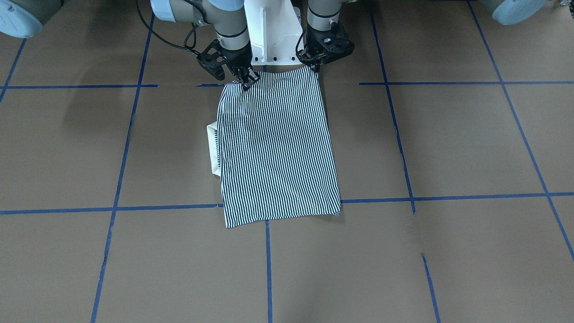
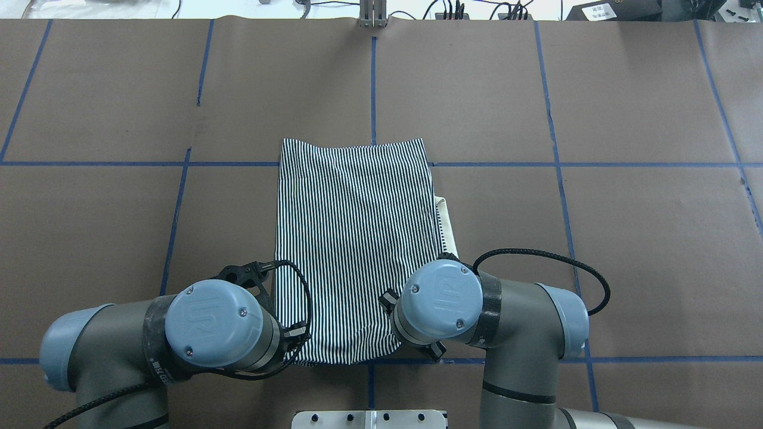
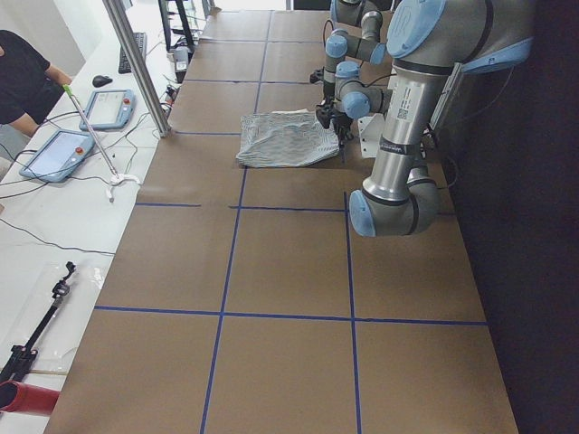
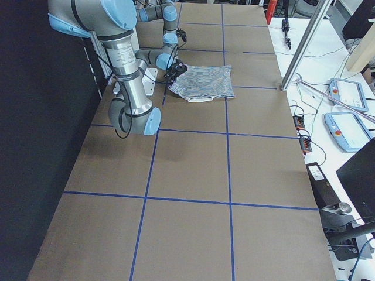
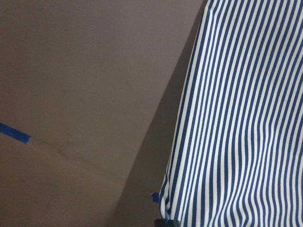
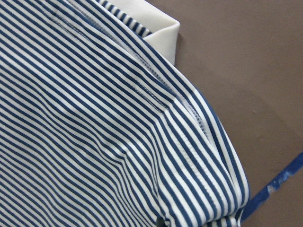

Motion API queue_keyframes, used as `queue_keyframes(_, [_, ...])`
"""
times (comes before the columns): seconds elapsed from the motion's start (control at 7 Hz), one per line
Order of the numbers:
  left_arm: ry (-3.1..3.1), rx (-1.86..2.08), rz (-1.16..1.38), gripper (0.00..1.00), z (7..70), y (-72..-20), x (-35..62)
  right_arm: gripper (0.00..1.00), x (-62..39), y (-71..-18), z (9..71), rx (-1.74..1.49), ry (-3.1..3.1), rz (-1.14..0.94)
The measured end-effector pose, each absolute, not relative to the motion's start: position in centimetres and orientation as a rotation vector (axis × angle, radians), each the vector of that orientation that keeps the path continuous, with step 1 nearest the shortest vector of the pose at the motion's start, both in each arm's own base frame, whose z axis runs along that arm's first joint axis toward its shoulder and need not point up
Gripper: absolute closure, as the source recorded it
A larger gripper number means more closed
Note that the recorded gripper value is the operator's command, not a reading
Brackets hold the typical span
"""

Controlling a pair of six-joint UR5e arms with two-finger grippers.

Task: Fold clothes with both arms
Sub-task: 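Grasp the near edge of the shirt with both grippers, then lift the near edge with both grippers and fold it away from the robot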

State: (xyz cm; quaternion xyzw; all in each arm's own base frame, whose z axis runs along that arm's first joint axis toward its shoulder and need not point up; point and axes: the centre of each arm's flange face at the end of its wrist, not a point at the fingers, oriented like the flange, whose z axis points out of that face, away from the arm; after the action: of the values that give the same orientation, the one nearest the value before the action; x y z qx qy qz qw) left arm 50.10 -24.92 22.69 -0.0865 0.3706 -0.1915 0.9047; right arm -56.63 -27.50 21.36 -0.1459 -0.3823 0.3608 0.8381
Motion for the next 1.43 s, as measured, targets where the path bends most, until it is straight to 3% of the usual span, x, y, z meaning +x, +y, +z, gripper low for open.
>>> queue_keyframes(1.0, [0.863,-0.132,-0.616,1.00,22.3,-34.4,47.5,1.00,-55.1,-38.0,19.9,-0.187,-0.918,0.798])
queue_keyframes(1.14, [0.875,-0.103,-0.666,0.90,22.2,-38.1,46.8,0.78,-54.9,-41.3,19.2,-0.153,-0.915,0.810])
queue_keyframes(1.29, [0.874,-0.061,-0.707,0.03,22.5,-43.2,46.9,0.01,-56.0,-45.9,18.6,-0.123,-0.896,0.837])
queue_keyframes(1.43, [0.863,-0.001,-0.718,0.00,23.8,-49.2,46.9,0.00,-57.9,-51.6,18.7,-0.081,-0.882,0.845])
